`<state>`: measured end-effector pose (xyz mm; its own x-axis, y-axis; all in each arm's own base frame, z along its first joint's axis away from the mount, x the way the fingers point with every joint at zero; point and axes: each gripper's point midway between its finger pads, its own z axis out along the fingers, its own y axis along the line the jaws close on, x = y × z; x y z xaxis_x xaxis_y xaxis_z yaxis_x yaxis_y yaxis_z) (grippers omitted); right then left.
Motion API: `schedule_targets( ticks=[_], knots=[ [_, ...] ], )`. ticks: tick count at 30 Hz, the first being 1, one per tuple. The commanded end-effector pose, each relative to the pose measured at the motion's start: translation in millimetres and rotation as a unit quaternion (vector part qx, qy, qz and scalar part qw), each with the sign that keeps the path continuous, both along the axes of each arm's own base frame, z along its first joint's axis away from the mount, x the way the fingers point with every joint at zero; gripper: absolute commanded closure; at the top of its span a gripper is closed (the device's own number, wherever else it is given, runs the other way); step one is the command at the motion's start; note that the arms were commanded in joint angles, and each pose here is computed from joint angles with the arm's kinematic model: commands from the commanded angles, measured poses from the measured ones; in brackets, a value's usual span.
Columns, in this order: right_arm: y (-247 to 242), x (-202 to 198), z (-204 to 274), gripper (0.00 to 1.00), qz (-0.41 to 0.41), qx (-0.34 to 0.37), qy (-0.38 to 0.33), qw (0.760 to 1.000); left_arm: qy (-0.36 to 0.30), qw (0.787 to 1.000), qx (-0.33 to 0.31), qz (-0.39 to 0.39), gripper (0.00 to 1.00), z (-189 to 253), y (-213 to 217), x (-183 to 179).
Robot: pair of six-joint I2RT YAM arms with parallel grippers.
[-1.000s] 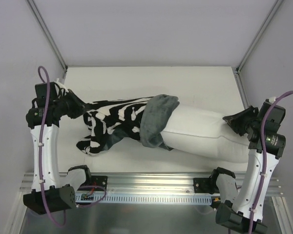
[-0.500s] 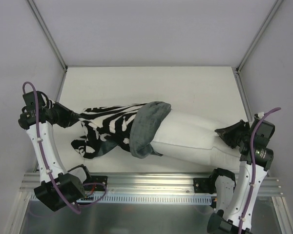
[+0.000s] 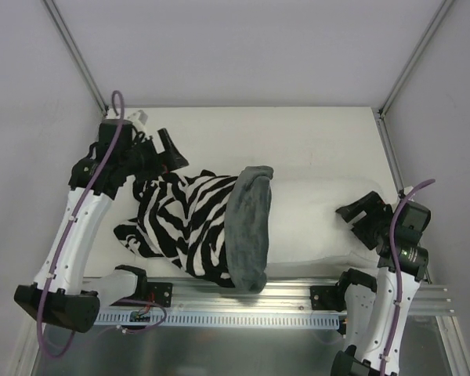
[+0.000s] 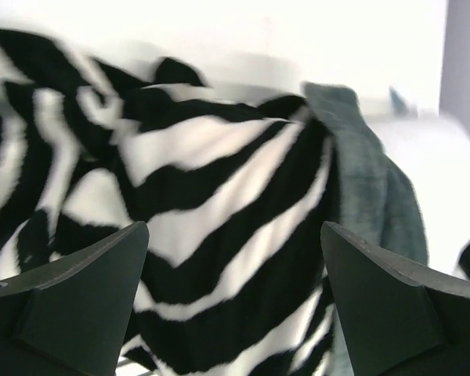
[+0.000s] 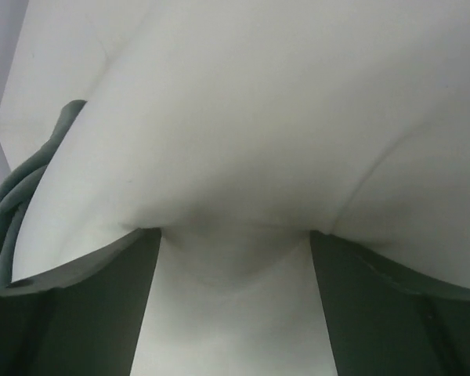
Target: Remove the pillowcase from the pillow
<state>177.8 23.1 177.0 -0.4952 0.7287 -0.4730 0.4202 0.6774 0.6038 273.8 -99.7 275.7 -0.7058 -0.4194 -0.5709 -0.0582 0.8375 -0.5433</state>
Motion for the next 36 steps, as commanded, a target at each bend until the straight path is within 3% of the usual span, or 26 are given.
schedule_targets(
  ticks=[1,4,9,17,20,23,26,27,33,34,36],
  knots=[
    [-7.3,-4.3,0.6,0.14,0.005,-0.033,0.022,0.999,-0.032,0.997,0.035,-0.055,0.07,14.9,-38.8,10.3],
    [-10.0,-2.2,26.1,0.07,0.000,-0.050,-0.004,0.999,-0.030,0.992,0.045,-0.113,0.05,16.0,-85.6,3.1],
    [-12.4,2.0,49.6,0.04,0.000,-0.069,-0.020,0.997,-0.013,0.979,0.071,-0.188,0.04,5.4,-159.1,-14.8],
    [-9.2,21.2,75.7,0.00,0.026,-0.101,-0.022,0.994,0.042,0.965,0.157,-0.204,0.03,-29.1,-215.2,-25.9],
    [-4.9,40.5,71.1,0.01,0.045,-0.121,0.005,0.992,0.072,0.956,0.182,-0.216,0.08,-53.5,-230.0,-29.5],
    [15.1,57.3,63.9,0.04,0.089,-0.164,0.029,0.982,0.098,0.949,0.199,-0.222,0.23,-74.4,-234.9,-31.8],
    [48.2,68.3,57.7,0.04,0.142,-0.194,0.038,0.970,0.102,0.948,0.206,-0.220,0.47,-79.0,-231.2,-33.3],
    [53.3,72.8,56.4,0.04,0.144,-0.204,0.037,0.968,0.101,0.948,0.210,-0.216,0.60,-79.6,-228.4,-33.0],
    [84.5,88.5,-0.8,0.04,0.184,-0.222,0.099,0.952,0.089,0.952,0.212,-0.203,0.98,-71.4,-216.4,-33.4],
    [81.5,86.6,-18.7,0.19,0.185,-0.226,0.118,0.949,0.084,0.953,0.209,-0.200,1.00,-66.1,-212.3,-33.9],
    [79.7,90.4,-30.2,0.89,0.181,-0.212,0.126,0.952,0.088,0.954,0.218,-0.186,1.00,-69.1,-197.8,-31.3]
  ],
)
